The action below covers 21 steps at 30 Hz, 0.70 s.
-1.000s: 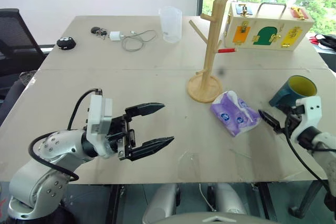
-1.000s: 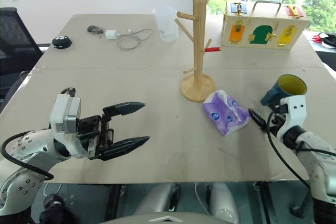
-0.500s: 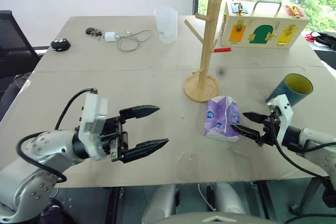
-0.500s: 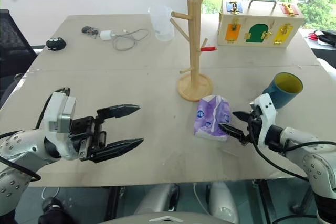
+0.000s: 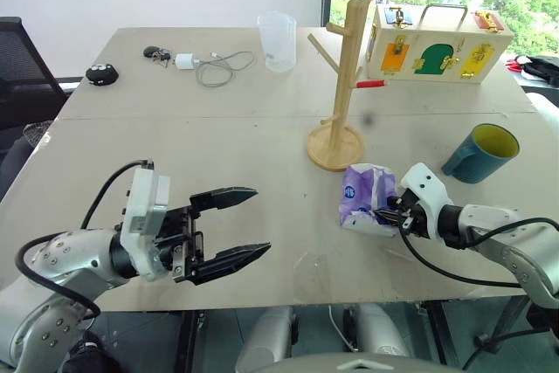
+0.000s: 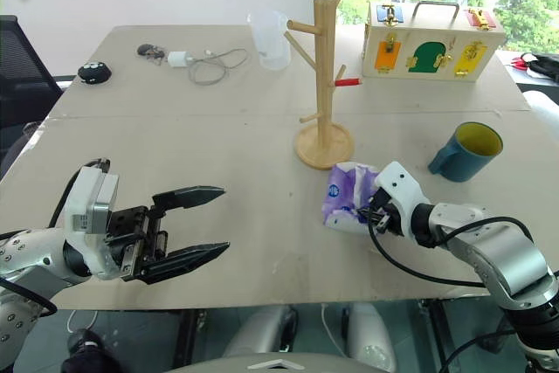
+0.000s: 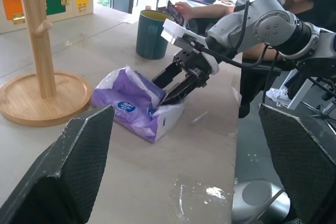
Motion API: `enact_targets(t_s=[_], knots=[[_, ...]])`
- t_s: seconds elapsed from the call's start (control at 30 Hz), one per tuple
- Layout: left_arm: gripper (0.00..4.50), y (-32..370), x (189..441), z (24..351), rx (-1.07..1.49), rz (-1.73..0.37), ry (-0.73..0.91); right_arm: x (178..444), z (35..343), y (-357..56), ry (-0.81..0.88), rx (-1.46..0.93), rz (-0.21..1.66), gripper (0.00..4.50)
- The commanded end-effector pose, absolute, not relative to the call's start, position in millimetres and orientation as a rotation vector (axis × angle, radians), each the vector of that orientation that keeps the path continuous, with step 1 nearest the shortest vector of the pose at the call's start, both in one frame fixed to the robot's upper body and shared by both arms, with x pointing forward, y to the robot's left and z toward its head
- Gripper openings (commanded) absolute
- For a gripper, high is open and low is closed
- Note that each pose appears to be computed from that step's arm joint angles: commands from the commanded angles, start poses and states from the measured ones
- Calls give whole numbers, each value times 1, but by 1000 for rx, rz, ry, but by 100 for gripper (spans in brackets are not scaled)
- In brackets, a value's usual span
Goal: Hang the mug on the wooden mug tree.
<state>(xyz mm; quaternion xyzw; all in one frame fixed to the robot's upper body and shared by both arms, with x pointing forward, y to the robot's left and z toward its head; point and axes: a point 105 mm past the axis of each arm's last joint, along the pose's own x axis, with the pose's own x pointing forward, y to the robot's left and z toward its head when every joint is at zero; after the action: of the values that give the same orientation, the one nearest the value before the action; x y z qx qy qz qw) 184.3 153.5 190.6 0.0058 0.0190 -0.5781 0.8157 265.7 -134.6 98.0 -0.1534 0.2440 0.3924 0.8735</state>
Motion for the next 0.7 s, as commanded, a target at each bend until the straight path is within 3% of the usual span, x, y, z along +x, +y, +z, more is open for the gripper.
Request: enact_targets(t_s=[0.03, 0.17, 0.3, 0.53, 0.7], knots=[[450, 154, 182, 196, 44, -1236, -6, 264, 93, -143, 524, -365, 814, 20], [450, 154, 183, 196, 43, -1236, -18, 263, 115, -137, 392, -288, 878, 7], [450, 153, 185, 197, 37, -1238, -35, 246, 146, -151, 308, -100, 940, 7], [450, 152, 189, 195, 25, -1260, -47, 203, 163, -229, 393, 26, 790, 7], [450, 147, 194, 195, 19, -1306, -65, 187, 169, -306, 422, 23, 531, 7]])
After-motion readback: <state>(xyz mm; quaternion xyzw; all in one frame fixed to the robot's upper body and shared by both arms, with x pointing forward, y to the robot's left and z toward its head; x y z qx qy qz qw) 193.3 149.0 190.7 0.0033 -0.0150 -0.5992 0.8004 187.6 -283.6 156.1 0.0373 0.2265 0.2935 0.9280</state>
